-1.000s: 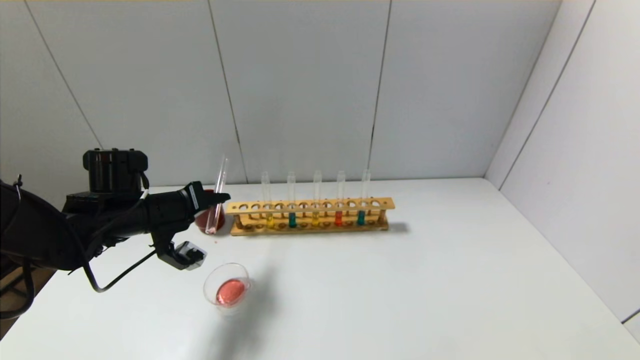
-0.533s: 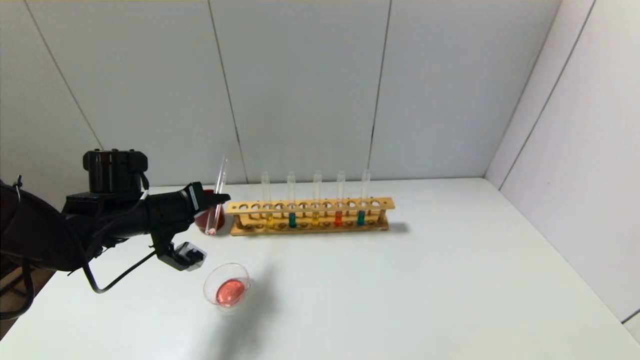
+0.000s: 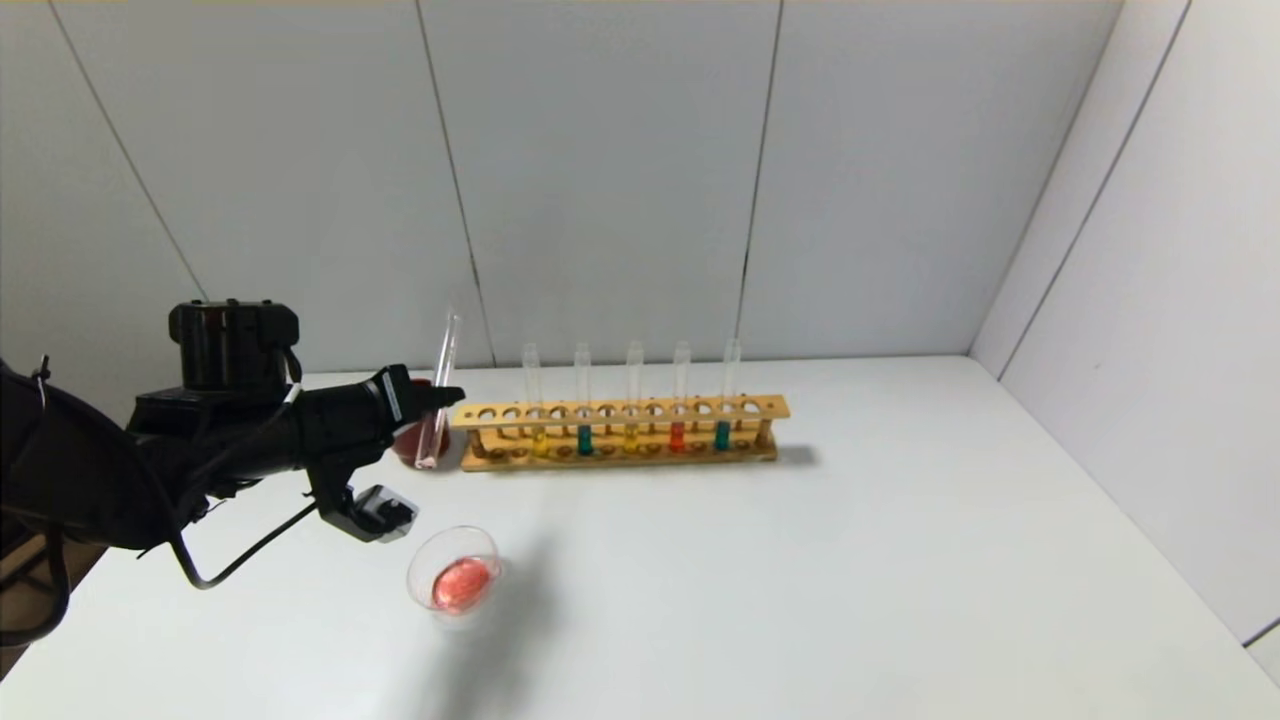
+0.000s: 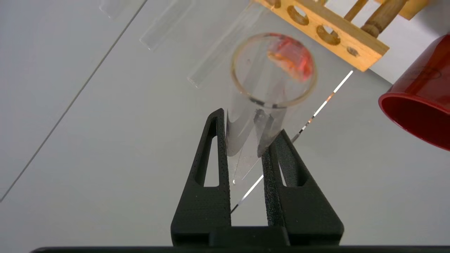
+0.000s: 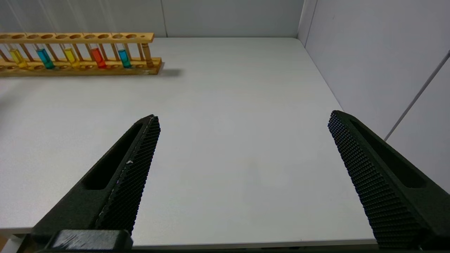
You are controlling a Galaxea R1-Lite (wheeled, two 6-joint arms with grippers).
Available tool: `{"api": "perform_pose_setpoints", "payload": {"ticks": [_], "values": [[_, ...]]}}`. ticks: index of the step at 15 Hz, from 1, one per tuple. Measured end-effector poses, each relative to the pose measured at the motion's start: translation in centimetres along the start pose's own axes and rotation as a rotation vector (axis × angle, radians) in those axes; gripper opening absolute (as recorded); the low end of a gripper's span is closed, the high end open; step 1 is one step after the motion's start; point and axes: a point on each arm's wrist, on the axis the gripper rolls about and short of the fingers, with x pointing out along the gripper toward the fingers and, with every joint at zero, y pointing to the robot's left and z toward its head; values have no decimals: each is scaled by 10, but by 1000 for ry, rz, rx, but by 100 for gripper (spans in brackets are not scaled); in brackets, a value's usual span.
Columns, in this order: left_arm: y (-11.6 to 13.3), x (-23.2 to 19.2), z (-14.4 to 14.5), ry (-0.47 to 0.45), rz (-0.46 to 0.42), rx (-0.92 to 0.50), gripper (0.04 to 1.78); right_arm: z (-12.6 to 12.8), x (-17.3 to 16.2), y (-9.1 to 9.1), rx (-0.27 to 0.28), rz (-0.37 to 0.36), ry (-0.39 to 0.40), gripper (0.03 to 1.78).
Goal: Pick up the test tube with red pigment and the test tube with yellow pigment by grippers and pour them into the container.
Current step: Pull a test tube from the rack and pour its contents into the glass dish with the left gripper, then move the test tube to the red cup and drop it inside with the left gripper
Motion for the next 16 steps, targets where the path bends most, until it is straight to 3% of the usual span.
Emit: {"api": "perform_pose_setpoints", "payload": {"ticks": [4, 7, 10, 16], "values": [[1, -1, 2, -2, 1, -11, 31, 0, 0, 0, 0, -1, 0, 175], [4, -5, 0, 33, -26, -102, 31, 0, 0, 0, 0, 0, 0, 175], [12, -12, -10, 158, -57, -274, 31, 0, 0, 0, 0, 0, 0, 175], [31, -24, -22, 560, -107, -909, 31, 0, 0, 0, 0, 0, 0, 175]]}}
